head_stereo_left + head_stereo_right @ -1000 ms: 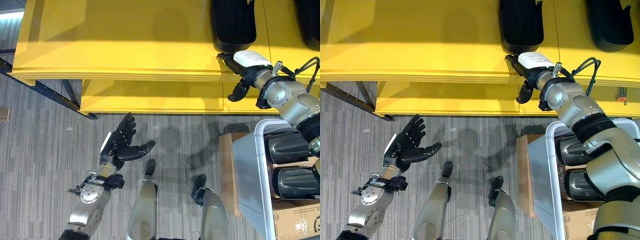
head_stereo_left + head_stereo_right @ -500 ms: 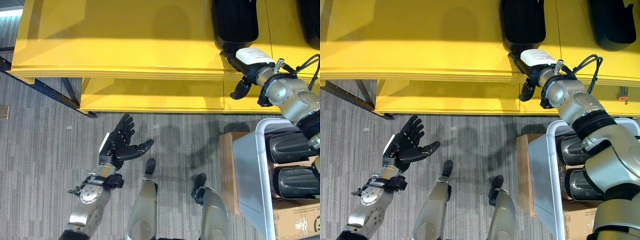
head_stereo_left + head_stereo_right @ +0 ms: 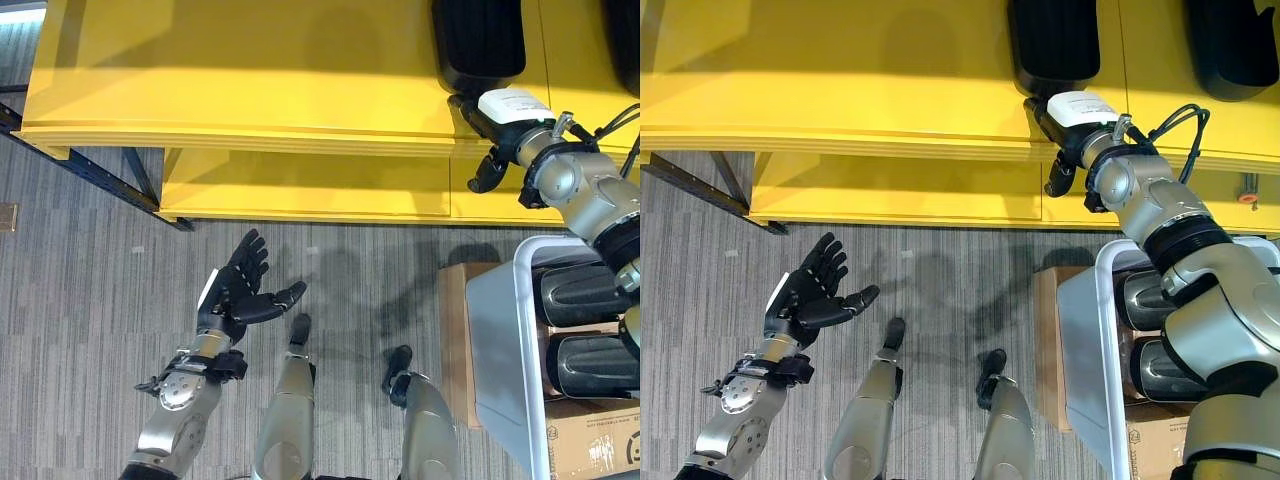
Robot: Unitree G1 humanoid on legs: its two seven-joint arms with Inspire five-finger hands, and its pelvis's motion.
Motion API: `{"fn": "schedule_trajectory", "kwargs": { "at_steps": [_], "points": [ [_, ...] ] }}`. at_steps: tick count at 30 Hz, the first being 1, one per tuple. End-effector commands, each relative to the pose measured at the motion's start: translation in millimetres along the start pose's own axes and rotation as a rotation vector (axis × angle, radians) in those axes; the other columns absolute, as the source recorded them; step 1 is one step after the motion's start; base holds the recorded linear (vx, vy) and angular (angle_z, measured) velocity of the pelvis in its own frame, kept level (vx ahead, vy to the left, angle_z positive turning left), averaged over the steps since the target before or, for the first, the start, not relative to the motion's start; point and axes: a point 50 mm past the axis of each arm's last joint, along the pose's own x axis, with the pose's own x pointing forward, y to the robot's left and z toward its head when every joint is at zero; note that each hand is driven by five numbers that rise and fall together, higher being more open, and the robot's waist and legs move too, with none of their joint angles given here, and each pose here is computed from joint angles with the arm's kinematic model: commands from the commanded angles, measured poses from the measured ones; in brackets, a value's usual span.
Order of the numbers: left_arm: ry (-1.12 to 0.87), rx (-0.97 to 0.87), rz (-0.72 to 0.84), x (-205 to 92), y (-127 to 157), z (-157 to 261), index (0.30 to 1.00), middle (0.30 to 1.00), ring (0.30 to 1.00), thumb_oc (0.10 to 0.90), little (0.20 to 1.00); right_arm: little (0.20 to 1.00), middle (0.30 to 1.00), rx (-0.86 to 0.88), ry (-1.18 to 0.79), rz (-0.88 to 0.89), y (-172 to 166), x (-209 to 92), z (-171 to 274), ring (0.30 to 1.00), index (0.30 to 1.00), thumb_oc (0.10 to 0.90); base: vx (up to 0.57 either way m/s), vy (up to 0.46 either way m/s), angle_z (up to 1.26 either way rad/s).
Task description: Move parts from the plastic box to the shelf.
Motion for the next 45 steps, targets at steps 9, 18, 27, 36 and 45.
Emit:
{"fn": "schedule_trajectory", "kwargs": {
  "at_steps": [9, 18, 27, 36, 45],
  "points": [
    [-0.254, -0.004, -0.039, 0, -5, 45, 1.000, 1.000, 1.000, 0.900, 1.000, 1.000, 1.000, -0.061, 0.009, -0.302, -98, -4, 5, 1.000, 1.000, 0.900, 0.00, 0.000, 0.00],
    [-0.258, -0.006, -0.033, 0, -4, 46, 1.000, 1.000, 1.000, 0.900, 1.000, 1.000, 1.000, -0.067, 0.018, -0.321, -105, -5, 4, 1.000, 1.000, 0.900, 0.00, -0.001, 0.01],
    [-0.263, -0.001, -0.031, 0, -3, 48, 1.000, 1.000, 1.000, 0.900, 1.000, 1.000, 1.000, -0.095, 0.042, -0.344, -114, -8, -1, 1.000, 1.000, 0.900, 0.00, 0.000, 0.00],
    [-0.262, 0.000, -0.026, -1, -2, 47, 1.000, 1.000, 1.000, 0.900, 1.000, 1.000, 1.000, -0.082, 0.055, -0.363, -119, -11, -6, 1.000, 1.000, 0.900, 0.00, 0.000, 0.00],
    [-0.255, -0.002, -0.024, 0, -3, 45, 1.000, 1.000, 1.000, 0.900, 1.000, 1.000, 1.000, -0.037, 0.008, -0.339, -105, -10, -1, 1.000, 1.000, 0.900, 0.00, 0.000, 0.00]
  ]
}}
